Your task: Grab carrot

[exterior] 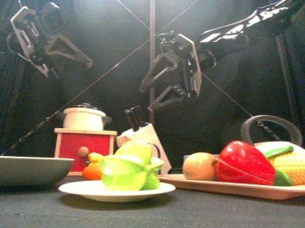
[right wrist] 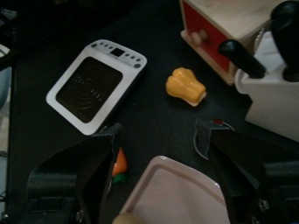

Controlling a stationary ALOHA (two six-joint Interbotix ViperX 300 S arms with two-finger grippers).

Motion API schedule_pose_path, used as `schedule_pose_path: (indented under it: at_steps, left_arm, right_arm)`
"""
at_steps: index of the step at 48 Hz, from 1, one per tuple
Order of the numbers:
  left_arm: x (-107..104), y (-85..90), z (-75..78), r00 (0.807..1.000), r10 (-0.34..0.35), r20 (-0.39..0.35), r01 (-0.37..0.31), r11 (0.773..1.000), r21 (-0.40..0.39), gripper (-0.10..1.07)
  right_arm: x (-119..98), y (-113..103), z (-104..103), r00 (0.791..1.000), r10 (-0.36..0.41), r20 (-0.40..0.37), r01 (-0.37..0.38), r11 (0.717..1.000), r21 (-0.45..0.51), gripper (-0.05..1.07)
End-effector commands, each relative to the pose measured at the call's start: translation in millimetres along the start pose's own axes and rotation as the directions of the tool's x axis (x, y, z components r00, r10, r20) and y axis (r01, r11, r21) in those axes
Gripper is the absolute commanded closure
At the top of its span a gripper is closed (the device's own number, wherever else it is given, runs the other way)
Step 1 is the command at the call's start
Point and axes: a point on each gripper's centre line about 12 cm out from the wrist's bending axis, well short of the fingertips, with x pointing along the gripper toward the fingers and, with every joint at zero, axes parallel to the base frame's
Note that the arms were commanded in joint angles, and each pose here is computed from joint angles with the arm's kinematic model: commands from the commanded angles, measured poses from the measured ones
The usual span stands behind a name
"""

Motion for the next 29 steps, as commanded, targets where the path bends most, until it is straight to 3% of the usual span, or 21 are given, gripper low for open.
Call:
schedule_pose_path:
  at_steps: [1, 13, 17, 23, 29]
  left_arm:
    - [14.1, -8.7, 9.0, 1.0, -0.02, -0.001, 0.02, 1.0, -0.022, 0.45]
    - [42.6, -18.0, 15.0, 0.998, -0.025, -0.053, 0.021, 0.997, -0.075, 0.44]
    - [51.6, -23.3, 17.8, 0.993, -0.04, -0.107, 0.033, 0.997, -0.07, 0.44]
    - [68.3, -26.2, 8.6, 0.97, -0.044, -0.239, 0.032, 0.998, -0.055, 0.39]
    - [87.4, -30.6, 0.9, 0.946, -0.048, -0.321, 0.035, 0.998, -0.045, 0.31]
  right_arm:
    - [-22.0, 0.6, 13.5, 0.998, 0.015, 0.057, -0.013, 0.999, -0.04, 0.05]
    - [-67.1, -17.5, -0.5, 0.996, -0.006, 0.094, 0.008, 1.0, -0.022, 0.05]
    - [-81.6, -18.6, -7.6, 0.994, 0.001, 0.106, 0.001, 1.0, -0.015, 0.05]
    - [-100.2, -15.5, -12.7, 0.988, 0.043, 0.146, -0.04, 0.999, -0.024, 0.05]
    - [-110.7, -13.4, -14.4, 0.982, 0.072, 0.174, -0.068, 0.997, -0.032, 0.05]
